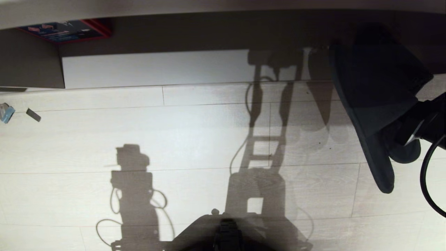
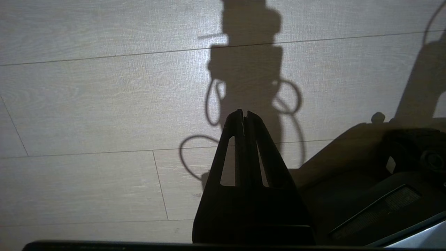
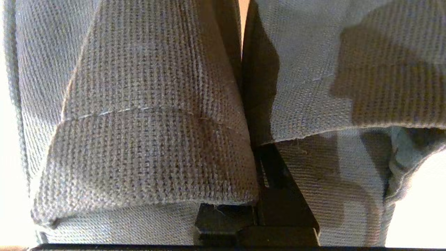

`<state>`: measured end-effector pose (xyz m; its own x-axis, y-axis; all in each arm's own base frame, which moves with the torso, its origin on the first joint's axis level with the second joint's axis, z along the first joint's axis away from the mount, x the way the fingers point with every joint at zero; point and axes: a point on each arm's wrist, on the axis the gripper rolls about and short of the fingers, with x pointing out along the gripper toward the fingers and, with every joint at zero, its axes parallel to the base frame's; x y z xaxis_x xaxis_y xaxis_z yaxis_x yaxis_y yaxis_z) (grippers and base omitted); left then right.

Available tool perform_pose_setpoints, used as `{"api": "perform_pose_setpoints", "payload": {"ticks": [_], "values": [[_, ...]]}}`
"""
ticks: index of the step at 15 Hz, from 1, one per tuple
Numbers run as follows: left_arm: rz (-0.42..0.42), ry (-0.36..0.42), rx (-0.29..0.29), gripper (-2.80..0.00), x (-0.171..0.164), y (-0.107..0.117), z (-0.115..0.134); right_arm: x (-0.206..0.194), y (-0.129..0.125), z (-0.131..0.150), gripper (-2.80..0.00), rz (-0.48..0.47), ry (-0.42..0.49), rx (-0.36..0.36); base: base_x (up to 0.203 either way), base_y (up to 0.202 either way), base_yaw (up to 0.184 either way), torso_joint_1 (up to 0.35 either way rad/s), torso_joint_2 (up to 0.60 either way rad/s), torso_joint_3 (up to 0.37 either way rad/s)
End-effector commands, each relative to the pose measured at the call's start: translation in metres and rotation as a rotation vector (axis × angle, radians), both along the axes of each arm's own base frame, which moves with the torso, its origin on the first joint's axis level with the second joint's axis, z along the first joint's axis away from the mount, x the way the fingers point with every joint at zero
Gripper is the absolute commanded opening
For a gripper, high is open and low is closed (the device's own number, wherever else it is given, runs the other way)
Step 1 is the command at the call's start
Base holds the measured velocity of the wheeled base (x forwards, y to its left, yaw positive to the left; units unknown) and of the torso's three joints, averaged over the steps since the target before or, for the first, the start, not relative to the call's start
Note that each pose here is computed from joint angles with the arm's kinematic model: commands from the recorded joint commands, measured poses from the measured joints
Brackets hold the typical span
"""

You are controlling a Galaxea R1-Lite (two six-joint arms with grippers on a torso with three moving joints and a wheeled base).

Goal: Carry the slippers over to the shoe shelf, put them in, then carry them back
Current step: Place the slippers into the shoe cabinet

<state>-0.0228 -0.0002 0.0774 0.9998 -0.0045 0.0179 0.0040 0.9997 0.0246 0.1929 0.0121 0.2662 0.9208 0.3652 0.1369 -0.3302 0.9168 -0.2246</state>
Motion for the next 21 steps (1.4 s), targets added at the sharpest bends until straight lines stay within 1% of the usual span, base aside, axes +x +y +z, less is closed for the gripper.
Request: {"api": "perform_pose_setpoints", "payload": {"ticks": [1, 3, 7, 13, 15, 18, 21], "values": [[0.001, 0.006, 0.000, -2.80, 0.001, 0.000, -0.002, 0.003, 0.002, 0.001, -2.80, 0.011, -0.008, -0.001, 0.000, 0.000, 0.000, 0.000, 0.00, 0.000], [0.000, 0.006, 0.000, -2.80, 0.001, 0.000, -0.002, 0.004, 0.003, 0.003, -2.80, 0.015, -0.023, -0.002, 0.000, 0.000, 0.000, 0.000, 0.00, 0.000], [0.000, 0.006, 0.000, -2.80, 0.001, 0.000, -0.002, 0.016, 0.004, 0.015, -2.80, 0.010, -0.107, -0.002, 0.000, 0.000, 0.000, 0.000, 0.00, 0.000], [0.000, 0.006, 0.000, -2.80, 0.001, 0.000, -0.002, 0.045, 0.005, 0.021, -2.80, -0.013, -0.160, -0.002, 0.000, 0.000, 0.000, 0.000, 0.00, 0.000], [0.000, 0.006, 0.000, -2.80, 0.001, 0.000, -0.002, 0.054, 0.005, 0.026, -2.80, -0.040, -0.179, 0.002, 0.000, 0.000, 0.000, 0.000, 0.00, 0.000], [0.000, 0.007, 0.000, -2.80, 0.001, 0.000, -0.002, 0.065, 0.005, 0.030, -2.80, -0.057, -0.201, 0.008, 0.000, 0.000, 0.000, 0.000, 0.00, 0.000], [0.000, 0.007, 0.000, -2.80, 0.001, 0.000, -0.002, 0.074, 0.005, 0.037, -2.80, -0.075, -0.242, 0.019, 0.000, 0.000, 0.000, 0.000, 0.00, 0.000]]}}
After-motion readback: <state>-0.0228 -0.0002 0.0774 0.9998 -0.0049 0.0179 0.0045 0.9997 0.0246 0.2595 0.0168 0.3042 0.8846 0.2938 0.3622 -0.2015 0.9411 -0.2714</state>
